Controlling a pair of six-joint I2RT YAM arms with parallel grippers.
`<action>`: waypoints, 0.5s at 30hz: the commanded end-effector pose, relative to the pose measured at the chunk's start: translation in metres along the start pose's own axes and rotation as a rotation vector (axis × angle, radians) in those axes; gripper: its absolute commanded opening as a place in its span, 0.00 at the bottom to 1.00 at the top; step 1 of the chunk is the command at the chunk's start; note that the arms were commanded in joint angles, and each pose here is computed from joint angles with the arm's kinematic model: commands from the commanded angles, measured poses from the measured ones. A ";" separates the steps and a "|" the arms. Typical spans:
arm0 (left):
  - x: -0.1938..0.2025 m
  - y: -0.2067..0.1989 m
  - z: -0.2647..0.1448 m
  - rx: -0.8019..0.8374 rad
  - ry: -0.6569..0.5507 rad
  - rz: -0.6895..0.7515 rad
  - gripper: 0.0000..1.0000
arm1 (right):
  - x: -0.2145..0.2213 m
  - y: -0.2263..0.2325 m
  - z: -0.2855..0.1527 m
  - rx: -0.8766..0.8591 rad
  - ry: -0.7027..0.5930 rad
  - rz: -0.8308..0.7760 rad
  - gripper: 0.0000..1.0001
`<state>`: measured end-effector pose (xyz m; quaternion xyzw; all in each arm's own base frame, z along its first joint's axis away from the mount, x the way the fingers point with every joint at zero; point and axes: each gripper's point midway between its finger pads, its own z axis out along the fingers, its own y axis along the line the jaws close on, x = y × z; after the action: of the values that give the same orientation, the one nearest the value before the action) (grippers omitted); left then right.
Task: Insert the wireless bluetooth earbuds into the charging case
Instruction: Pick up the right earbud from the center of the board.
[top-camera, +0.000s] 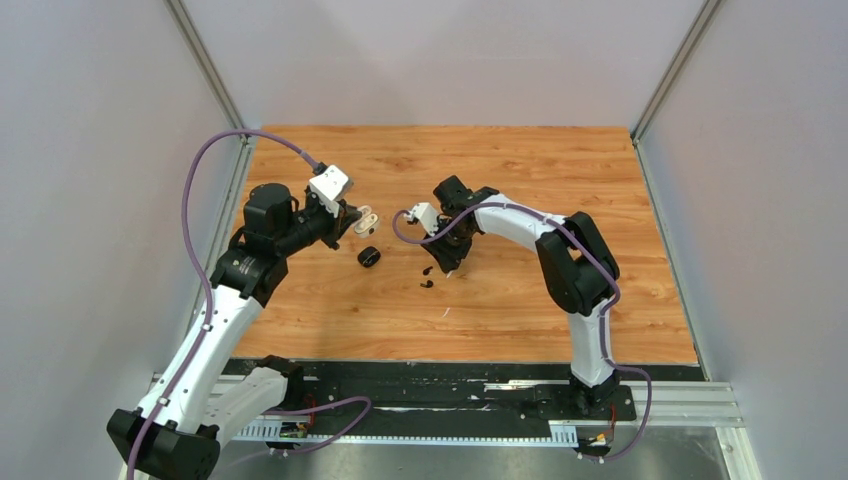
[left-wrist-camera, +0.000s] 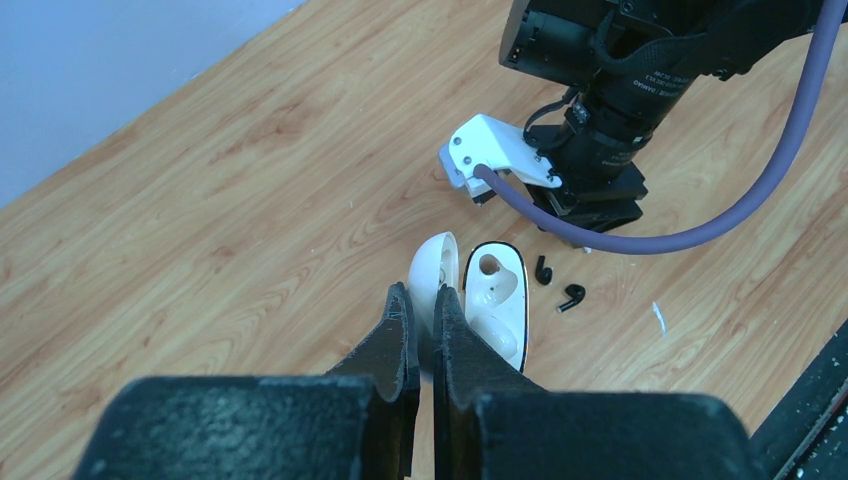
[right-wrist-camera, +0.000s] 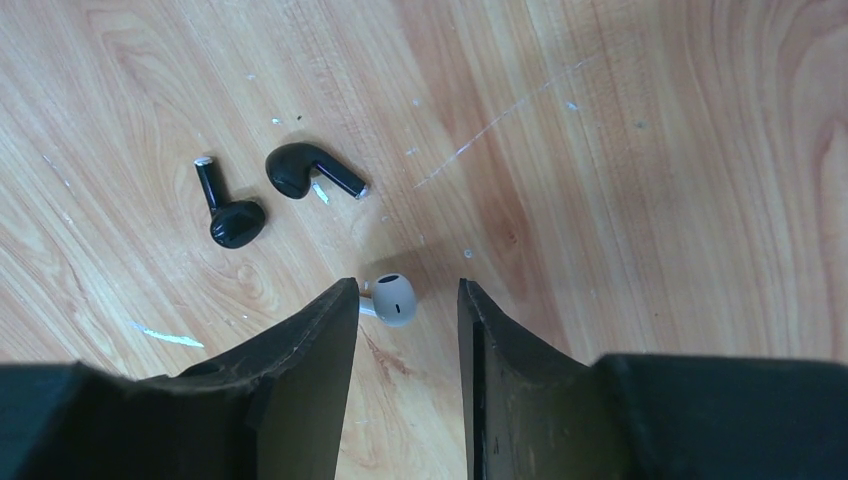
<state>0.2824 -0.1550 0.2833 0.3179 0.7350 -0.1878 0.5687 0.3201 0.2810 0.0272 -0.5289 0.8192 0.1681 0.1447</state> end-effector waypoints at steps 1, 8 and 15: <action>-0.013 0.001 0.000 0.002 -0.049 -0.002 0.00 | -0.012 -0.002 -0.013 0.044 -0.047 0.040 0.40; -0.012 0.001 0.000 0.001 -0.047 0.000 0.00 | -0.007 -0.006 -0.004 0.054 -0.028 0.053 0.37; -0.010 0.002 0.001 -0.003 -0.042 -0.002 0.00 | -0.001 -0.005 -0.002 0.058 -0.012 0.059 0.35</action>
<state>0.2825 -0.1550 0.2832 0.3175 0.7352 -0.1881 0.5686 0.3209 0.2772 0.0226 -0.5078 0.8348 0.1569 0.1434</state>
